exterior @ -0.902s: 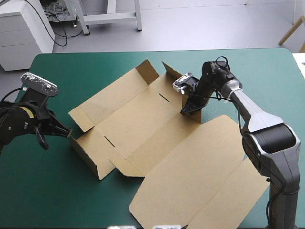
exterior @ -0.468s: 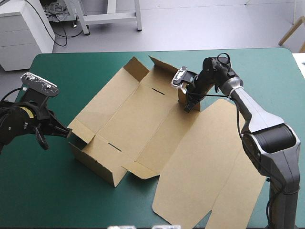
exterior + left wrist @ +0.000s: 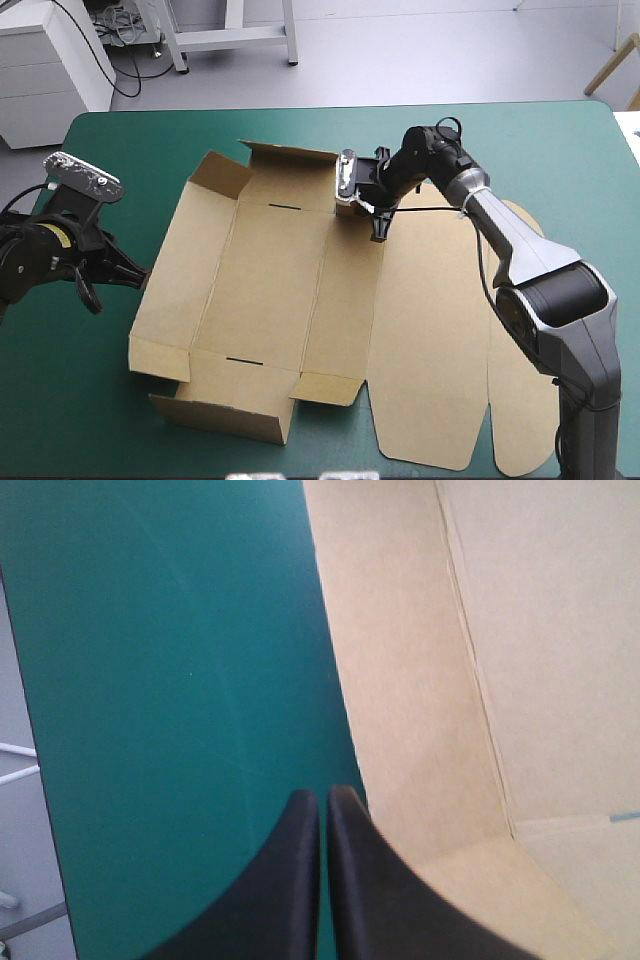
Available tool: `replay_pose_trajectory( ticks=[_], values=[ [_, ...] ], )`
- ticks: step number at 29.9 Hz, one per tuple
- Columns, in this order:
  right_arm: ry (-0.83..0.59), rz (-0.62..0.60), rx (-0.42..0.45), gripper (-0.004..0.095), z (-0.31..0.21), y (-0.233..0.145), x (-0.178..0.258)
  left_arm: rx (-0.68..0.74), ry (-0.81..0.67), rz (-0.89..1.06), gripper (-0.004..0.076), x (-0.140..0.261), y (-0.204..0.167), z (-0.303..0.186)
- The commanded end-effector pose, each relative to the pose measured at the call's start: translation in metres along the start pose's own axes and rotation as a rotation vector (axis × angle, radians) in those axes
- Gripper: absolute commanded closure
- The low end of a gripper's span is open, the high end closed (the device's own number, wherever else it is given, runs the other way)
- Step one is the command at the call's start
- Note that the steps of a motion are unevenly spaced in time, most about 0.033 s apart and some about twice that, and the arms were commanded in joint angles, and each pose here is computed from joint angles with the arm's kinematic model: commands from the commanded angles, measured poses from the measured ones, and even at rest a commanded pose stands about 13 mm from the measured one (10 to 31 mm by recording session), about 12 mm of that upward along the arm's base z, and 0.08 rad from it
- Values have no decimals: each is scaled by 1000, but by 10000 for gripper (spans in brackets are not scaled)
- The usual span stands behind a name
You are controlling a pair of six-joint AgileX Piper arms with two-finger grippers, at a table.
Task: Fold the box
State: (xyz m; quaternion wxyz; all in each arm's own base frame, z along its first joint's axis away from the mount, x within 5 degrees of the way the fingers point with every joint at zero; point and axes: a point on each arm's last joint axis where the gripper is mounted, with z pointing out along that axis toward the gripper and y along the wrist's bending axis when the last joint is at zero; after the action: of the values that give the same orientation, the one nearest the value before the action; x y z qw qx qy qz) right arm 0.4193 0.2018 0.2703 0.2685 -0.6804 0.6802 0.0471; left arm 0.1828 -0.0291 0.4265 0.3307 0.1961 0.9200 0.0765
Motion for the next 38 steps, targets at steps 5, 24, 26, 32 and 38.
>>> replay_pose_trajectory(
  ticks=[5, 24, 26, 32, 38],
  values=[
    [-129, -242, 141, 928, -25, 9, -56, -12, 6, -5, 710, 3, 2, -11],
    [-179, -217, 187, 767, -24, 10, -67, -23, 9, -2, 710, 3, 3, -11],
    [-179, -217, 187, 622, -24, 10, -67, -23, 9, -2, 710, 3, 3, -11],
    [-185, -218, 205, 213, -28, 8, -69, -23, 9, -2, 710, 3, 3, -11],
    [-256, -26, 258, 243, -63, 4, -81, -24, 4, -2, 710, 3, 3, -11]
  ],
)
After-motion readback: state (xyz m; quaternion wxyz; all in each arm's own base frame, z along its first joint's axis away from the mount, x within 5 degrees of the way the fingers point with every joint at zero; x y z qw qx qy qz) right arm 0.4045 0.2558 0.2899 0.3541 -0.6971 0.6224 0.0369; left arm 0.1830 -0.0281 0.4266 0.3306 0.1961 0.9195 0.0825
